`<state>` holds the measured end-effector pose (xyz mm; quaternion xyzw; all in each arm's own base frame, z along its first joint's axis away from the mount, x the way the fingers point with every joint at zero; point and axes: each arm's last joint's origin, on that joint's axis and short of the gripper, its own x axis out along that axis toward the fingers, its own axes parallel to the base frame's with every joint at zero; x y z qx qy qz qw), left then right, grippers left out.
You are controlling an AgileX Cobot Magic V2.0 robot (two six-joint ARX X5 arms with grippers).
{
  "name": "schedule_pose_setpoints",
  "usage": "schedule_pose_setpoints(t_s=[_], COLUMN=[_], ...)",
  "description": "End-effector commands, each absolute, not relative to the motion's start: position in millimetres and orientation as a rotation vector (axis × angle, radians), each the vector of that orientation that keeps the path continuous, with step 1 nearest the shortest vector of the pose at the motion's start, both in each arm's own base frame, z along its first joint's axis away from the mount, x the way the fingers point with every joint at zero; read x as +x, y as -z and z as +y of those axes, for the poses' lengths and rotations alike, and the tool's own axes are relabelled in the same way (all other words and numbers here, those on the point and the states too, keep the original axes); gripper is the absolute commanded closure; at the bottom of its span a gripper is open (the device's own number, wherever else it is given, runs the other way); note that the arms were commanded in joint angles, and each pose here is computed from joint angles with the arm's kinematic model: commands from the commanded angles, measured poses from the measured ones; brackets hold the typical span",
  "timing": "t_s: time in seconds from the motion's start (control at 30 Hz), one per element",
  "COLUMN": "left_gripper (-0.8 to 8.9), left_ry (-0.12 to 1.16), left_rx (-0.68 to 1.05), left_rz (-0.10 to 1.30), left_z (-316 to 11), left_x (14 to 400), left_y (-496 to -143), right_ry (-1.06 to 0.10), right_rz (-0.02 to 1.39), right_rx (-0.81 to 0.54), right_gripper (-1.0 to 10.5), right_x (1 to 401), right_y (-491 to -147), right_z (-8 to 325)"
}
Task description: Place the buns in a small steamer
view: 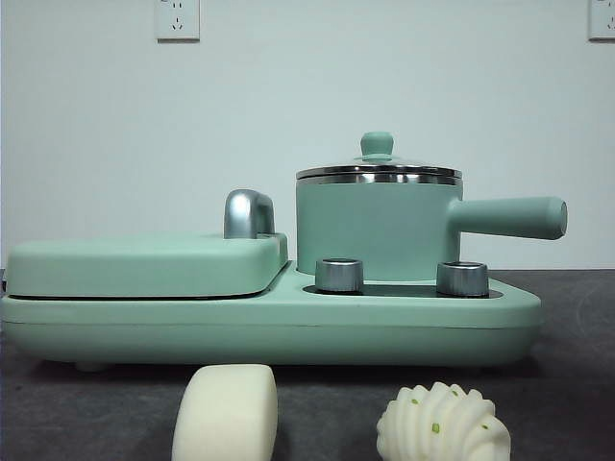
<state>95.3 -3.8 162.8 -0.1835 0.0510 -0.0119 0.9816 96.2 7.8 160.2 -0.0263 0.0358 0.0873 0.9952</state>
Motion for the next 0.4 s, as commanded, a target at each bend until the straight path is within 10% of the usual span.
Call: schedule_pose_setpoints(t_s=[0.03, 0.4], left_gripper=[8.07, 8.07], left_ry=[0.039, 0.103], left_rx=[-0.452, -0.52], left_rz=[0.023, -0.221], left_z=[-3.9, -3.8], left_x=[95.8, 93.0], left_y=[-170.2, -194.6], right_ry=[-0.17, -0.212], right_rz=[0.078, -0.229], right_rx=[0.087, 0.363], right_gripper=[9.3, 9.3], right_x=[96.5, 92.1], right_y=[-159.7, -196.5], right_z=[7.8, 7.5])
